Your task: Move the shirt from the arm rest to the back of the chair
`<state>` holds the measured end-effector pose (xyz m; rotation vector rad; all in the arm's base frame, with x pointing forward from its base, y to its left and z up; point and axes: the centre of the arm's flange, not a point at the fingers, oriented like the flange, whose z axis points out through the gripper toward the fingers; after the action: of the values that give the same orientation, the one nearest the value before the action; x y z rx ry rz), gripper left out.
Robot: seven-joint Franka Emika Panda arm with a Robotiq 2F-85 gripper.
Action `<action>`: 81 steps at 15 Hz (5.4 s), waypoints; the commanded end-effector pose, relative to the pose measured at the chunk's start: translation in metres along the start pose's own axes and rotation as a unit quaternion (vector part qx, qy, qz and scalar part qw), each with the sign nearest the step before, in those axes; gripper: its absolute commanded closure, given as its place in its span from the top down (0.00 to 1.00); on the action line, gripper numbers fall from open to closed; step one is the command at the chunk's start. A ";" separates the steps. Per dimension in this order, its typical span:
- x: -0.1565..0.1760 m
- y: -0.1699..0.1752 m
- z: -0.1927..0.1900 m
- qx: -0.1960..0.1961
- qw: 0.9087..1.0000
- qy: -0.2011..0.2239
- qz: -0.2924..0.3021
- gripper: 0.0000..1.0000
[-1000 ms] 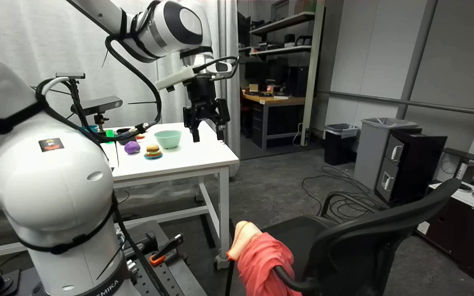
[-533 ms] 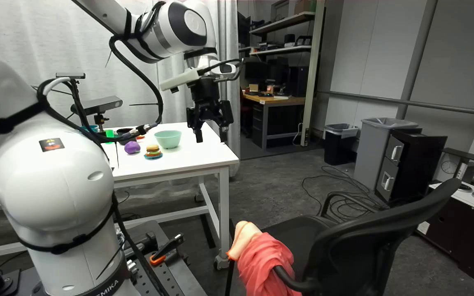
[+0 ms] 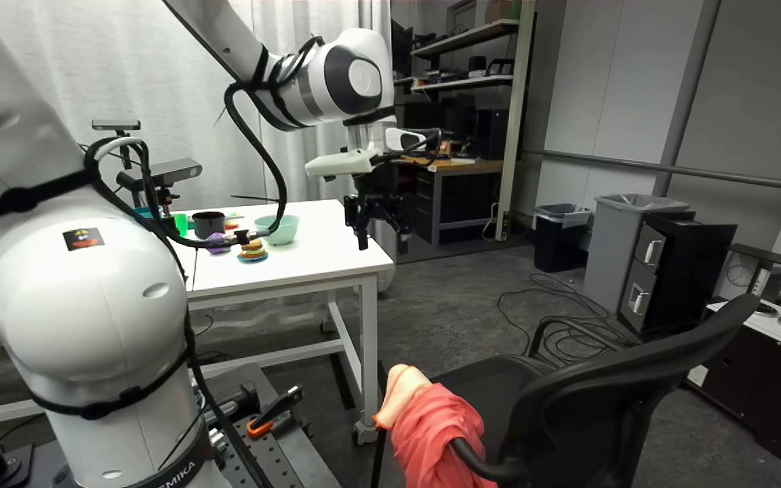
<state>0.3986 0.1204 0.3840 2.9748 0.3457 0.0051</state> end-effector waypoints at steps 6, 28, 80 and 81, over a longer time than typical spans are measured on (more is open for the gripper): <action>0.044 0.018 0.103 0.056 0.998 0.000 0.026 1.00; 0.094 0.064 0.314 0.067 0.979 -0.126 0.145 1.00; 0.045 0.358 0.050 -0.010 0.848 0.111 0.518 0.05; 0.043 0.367 0.046 -0.010 0.838 0.116 0.533 0.05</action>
<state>0.5222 -0.2101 0.3685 2.7686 -1.1364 0.4298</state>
